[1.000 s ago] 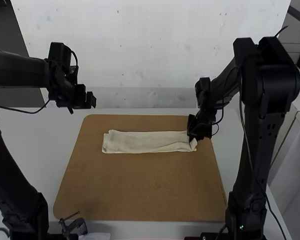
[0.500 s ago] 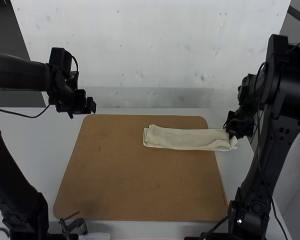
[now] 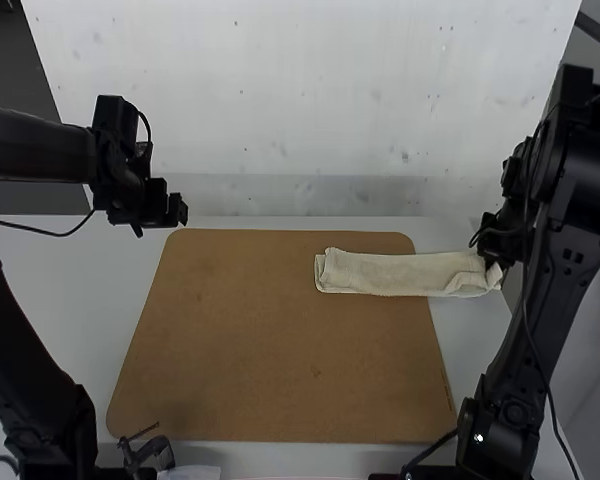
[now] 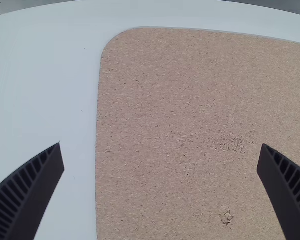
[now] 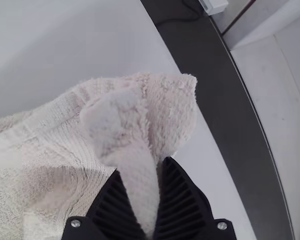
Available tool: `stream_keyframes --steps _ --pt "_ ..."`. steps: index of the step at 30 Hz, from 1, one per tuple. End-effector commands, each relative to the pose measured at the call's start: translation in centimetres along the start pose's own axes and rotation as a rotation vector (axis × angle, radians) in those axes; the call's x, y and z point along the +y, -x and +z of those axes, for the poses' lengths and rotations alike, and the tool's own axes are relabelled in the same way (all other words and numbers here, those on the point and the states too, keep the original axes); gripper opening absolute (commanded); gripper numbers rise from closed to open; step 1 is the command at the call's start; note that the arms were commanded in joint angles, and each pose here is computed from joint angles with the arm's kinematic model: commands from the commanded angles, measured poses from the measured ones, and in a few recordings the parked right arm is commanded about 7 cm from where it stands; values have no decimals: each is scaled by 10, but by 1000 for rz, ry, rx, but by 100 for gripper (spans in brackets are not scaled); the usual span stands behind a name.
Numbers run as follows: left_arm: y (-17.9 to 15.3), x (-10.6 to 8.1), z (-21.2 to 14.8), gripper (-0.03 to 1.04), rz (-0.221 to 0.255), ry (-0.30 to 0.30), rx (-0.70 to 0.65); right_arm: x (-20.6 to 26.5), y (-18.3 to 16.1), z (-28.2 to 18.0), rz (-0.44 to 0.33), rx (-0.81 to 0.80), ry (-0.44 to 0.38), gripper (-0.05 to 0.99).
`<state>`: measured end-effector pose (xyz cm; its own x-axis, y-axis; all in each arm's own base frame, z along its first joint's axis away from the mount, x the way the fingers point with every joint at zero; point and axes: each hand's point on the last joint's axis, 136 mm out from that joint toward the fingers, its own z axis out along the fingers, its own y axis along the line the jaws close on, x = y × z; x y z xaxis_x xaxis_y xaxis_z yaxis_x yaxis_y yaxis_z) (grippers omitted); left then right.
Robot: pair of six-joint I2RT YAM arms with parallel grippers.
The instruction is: Fold the towel.
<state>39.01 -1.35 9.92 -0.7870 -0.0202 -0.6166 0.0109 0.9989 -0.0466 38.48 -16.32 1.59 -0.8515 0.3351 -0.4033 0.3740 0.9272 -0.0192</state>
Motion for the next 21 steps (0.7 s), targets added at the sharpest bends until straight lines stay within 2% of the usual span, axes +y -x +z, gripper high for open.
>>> stream_keyframes --steps 1,11,13,21 --pt "4 3 -9 101 7 -5 -29 44 7 -29 -65 -62 41 2" --pt "5 8 -10 101 3 -2 -34 188 -36 -74 -240 -75 189 2" --pt "5 9 -10 101 16 0 -33 209 -45 -79 -277 -78 202 2" --pt "3 14 -9 101 8 9 -30 274 -77 -88 -380 -65 232 2"
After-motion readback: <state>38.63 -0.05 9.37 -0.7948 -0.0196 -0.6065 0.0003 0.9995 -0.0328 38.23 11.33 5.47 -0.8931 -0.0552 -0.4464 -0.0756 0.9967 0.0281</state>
